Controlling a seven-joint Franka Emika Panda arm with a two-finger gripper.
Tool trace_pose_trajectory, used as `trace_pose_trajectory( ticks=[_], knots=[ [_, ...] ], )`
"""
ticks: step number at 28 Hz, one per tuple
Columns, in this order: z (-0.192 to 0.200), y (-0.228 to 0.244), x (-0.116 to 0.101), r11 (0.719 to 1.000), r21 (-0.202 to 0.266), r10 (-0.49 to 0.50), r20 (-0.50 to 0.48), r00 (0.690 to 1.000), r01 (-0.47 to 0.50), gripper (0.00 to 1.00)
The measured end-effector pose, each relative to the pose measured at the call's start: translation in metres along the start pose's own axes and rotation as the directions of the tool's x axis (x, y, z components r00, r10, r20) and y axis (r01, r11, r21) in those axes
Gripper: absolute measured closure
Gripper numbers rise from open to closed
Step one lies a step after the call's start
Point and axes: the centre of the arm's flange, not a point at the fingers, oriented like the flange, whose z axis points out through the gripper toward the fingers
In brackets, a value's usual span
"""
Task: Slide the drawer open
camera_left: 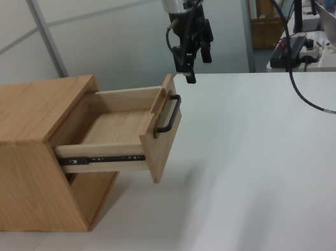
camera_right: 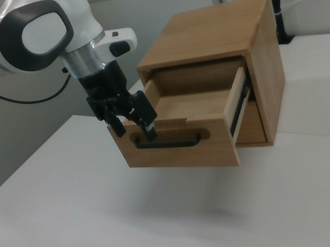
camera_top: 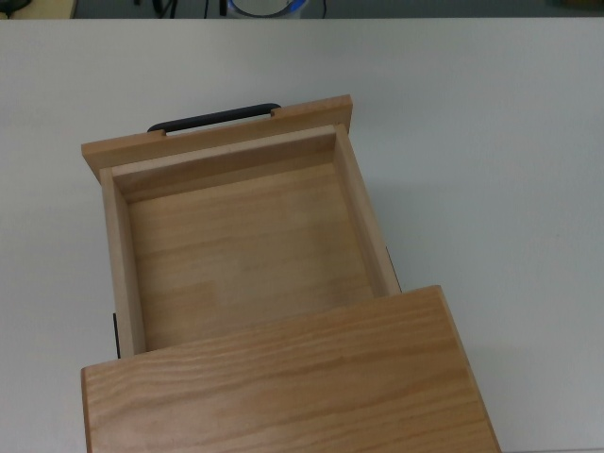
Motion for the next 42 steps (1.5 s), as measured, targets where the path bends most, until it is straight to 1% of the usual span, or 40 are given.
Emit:
trace_pose_trajectory(
  ticks=[19, 26, 42],
  knots=[
    [0.0038, 0.0083, -0.0010, 1.000, 0.000, 0.014, 0.020, 1.000, -0.014, 0.00],
    [0.0057, 0.0083, -0.0031, 1.000, 0.001, -0.013, 0.041, 0.999, 0.013, 0.00],
    [0.0054, 0.0050, -0.0031, 0.999, 0.002, -0.033, 0.041, 0.999, 0.033, 0.00]
  ],
)
